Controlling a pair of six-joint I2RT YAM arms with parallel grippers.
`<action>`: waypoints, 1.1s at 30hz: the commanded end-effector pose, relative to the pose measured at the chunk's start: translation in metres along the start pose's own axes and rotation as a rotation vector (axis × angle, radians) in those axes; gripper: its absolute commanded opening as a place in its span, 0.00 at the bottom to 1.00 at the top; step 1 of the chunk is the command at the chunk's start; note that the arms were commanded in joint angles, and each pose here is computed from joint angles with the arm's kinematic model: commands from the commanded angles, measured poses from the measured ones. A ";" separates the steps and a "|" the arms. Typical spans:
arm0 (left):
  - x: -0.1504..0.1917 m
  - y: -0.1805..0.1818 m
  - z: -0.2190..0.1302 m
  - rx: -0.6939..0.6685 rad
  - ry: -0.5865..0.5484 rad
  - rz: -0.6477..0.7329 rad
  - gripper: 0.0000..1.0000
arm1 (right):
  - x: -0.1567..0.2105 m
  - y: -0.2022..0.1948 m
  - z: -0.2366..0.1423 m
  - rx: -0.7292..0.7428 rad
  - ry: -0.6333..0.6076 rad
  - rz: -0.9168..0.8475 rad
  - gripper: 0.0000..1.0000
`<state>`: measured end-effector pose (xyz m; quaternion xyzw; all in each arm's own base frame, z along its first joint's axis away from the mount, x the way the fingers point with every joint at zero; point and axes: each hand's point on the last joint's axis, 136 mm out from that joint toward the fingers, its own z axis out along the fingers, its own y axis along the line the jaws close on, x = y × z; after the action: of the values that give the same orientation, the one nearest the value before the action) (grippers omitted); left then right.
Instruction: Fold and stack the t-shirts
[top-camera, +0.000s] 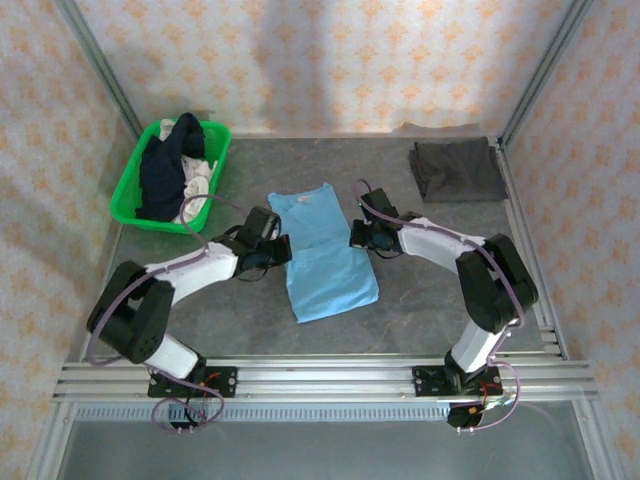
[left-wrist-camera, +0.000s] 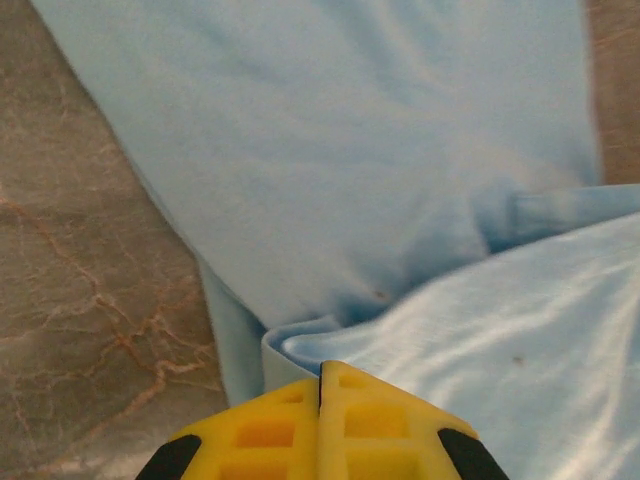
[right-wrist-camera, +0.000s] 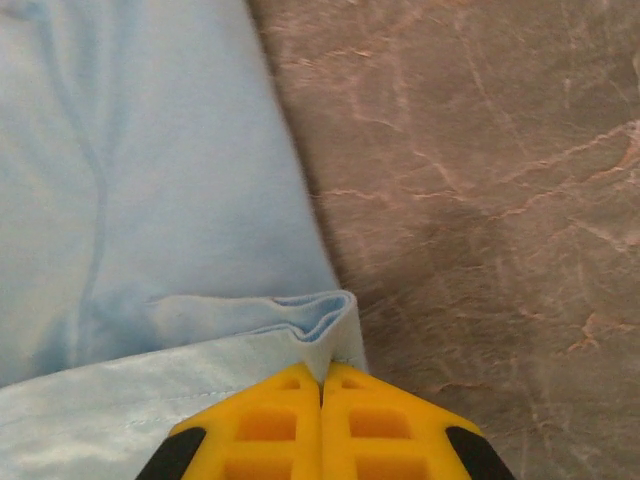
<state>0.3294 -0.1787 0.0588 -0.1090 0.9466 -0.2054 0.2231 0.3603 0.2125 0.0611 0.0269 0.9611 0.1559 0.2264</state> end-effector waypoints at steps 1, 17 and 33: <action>-0.012 0.015 0.009 -0.049 -0.009 0.003 0.00 | 0.006 -0.013 0.016 0.028 0.019 0.015 0.00; -0.023 0.023 -0.025 -0.123 -0.052 0.056 0.50 | 0.011 -0.048 -0.037 0.161 -0.045 0.037 0.51; 0.116 -0.021 -0.025 -0.050 0.008 0.160 0.64 | 0.131 -0.048 -0.049 0.018 0.071 0.128 0.53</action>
<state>0.2119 -0.2218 0.0484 -0.0002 0.9637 -0.1636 0.2112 0.2187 0.1638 0.0306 0.0671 0.9712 0.1479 0.1744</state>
